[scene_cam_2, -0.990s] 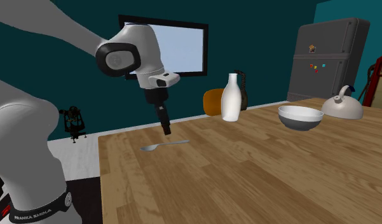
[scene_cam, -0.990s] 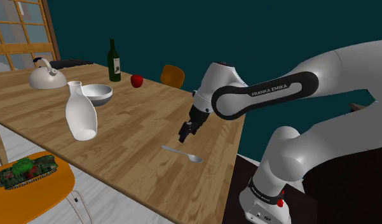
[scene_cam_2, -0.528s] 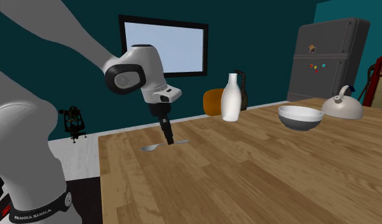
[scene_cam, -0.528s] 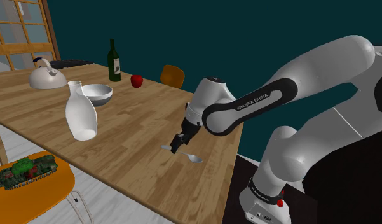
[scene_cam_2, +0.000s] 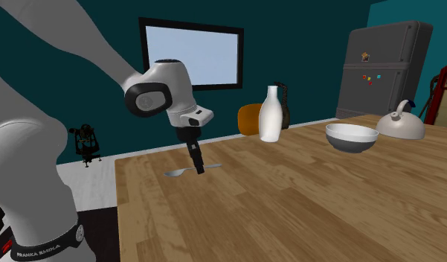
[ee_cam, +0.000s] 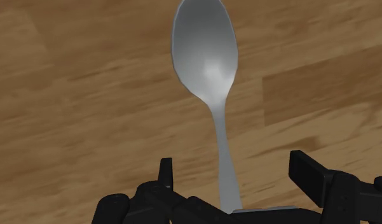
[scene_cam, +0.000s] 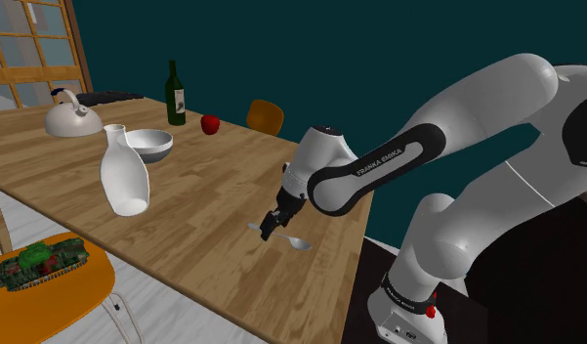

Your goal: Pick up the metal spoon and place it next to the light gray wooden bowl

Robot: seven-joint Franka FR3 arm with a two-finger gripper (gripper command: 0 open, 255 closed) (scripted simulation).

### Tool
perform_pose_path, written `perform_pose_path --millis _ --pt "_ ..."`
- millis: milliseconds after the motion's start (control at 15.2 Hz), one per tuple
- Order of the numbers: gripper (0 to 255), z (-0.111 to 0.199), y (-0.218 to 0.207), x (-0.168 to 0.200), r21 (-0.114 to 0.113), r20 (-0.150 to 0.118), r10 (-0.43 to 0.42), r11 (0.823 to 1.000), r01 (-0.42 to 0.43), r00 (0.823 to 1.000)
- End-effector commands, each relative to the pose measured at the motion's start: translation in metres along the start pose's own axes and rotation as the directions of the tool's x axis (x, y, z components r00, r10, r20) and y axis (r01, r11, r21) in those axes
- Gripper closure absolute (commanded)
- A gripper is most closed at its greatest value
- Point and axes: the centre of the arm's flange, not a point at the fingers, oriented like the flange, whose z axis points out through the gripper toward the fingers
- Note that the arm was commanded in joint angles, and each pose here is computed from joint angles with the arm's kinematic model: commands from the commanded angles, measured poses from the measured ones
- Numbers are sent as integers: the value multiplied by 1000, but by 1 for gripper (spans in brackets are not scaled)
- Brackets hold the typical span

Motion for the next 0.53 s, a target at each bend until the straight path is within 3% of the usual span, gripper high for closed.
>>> perform_pose_path --millis 0,132,198,462 --pt "0 0 0 0 0 0 0 1000 0 1000" --pt "0 0 0 0 0 0 0 1000 0 1000" --pt "255 0 0 0 0 0 0 1000 0 1000" --pt "255 0 0 0 0 0 0 1000 0 1000"
